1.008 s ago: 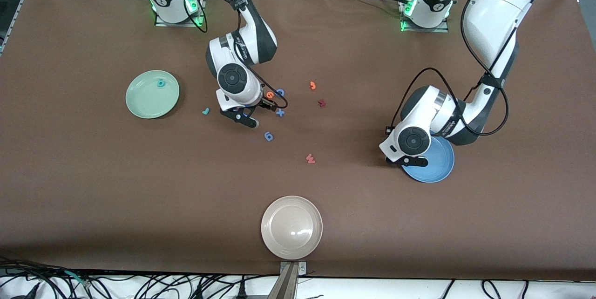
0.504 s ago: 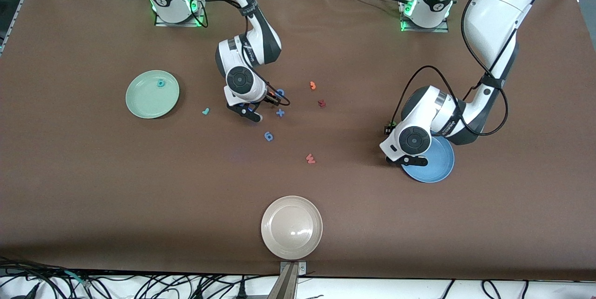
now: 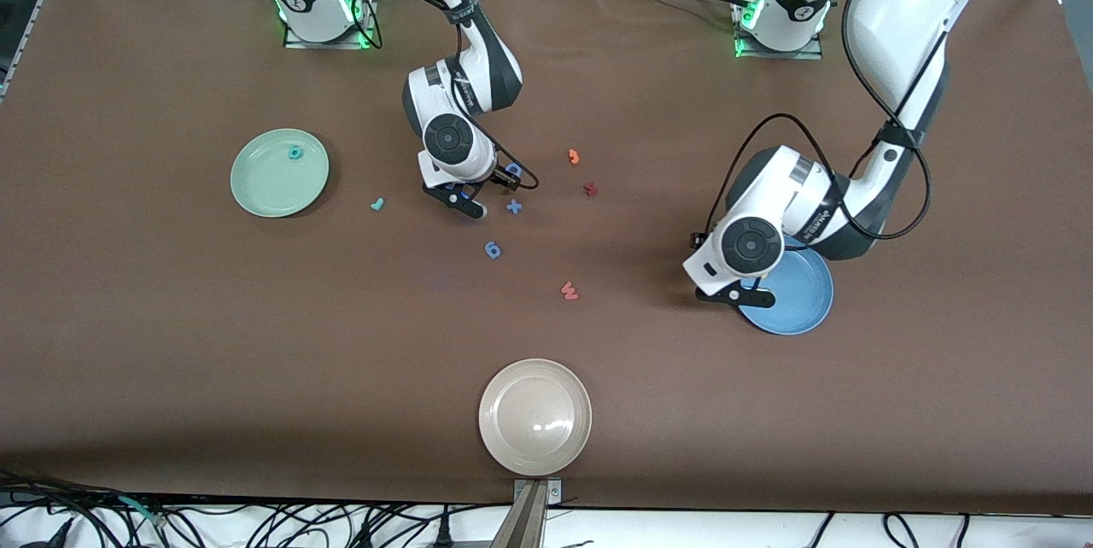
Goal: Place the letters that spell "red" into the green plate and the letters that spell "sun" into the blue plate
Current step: 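Lower the right gripper to the orange e while the left gripper hovers by green u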
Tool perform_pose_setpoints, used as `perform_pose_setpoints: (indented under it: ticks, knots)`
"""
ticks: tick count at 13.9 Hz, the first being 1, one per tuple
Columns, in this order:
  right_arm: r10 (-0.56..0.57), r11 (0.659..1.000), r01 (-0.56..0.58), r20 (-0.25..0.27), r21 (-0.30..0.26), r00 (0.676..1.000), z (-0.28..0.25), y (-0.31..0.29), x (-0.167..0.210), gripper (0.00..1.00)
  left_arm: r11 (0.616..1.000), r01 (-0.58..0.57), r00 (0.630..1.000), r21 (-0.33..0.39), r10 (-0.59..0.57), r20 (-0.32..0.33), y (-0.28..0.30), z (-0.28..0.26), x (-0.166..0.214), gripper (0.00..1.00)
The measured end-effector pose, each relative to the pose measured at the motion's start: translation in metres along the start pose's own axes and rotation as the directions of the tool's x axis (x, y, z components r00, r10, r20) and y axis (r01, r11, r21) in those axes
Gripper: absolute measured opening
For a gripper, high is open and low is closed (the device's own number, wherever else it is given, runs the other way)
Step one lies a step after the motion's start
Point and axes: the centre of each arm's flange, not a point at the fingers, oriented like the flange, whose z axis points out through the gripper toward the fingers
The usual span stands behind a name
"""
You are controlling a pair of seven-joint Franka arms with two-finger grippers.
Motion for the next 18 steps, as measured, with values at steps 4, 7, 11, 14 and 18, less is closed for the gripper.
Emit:
perform_pose_setpoints:
  ticks: [4,7,11,14,18]
  knots:
    - [0.005,1.0,-0.005,-0.002,-0.001,1.0,0.003,0.003,0.001,0.93,1.0,-0.017,0.999,-0.026,0.016,-0.048,0.014,-0.031,-0.006,1.0]
    - [0.007,1.0,-0.007,-0.004,0.003,1.0,0.003,0.003,0.001,0.75,0.999,-0.03,0.997,-0.034,0.027,-0.07,0.02,-0.047,-0.012,1.0]
    - [0.007,1.0,-0.007,-0.005,0.008,1.0,0.001,0.002,0.001,0.65,0.998,0.005,0.998,-0.058,-0.008,-0.058,0.003,-0.065,-0.02,1.0]
    - [0.006,1.0,-0.006,-0.006,0.009,1.0,0.002,0.002,0.0,0.65,0.998,0.043,0.999,-0.045,-0.044,-0.026,-0.021,-0.067,-0.03,1.0]
    - [0.016,1.0,-0.016,-0.008,0.011,1.0,0.001,0.001,-0.001,0.65,0.99,0.119,0.993,-0.078,-0.118,0.014,-0.043,-0.043,-0.031,1.0]
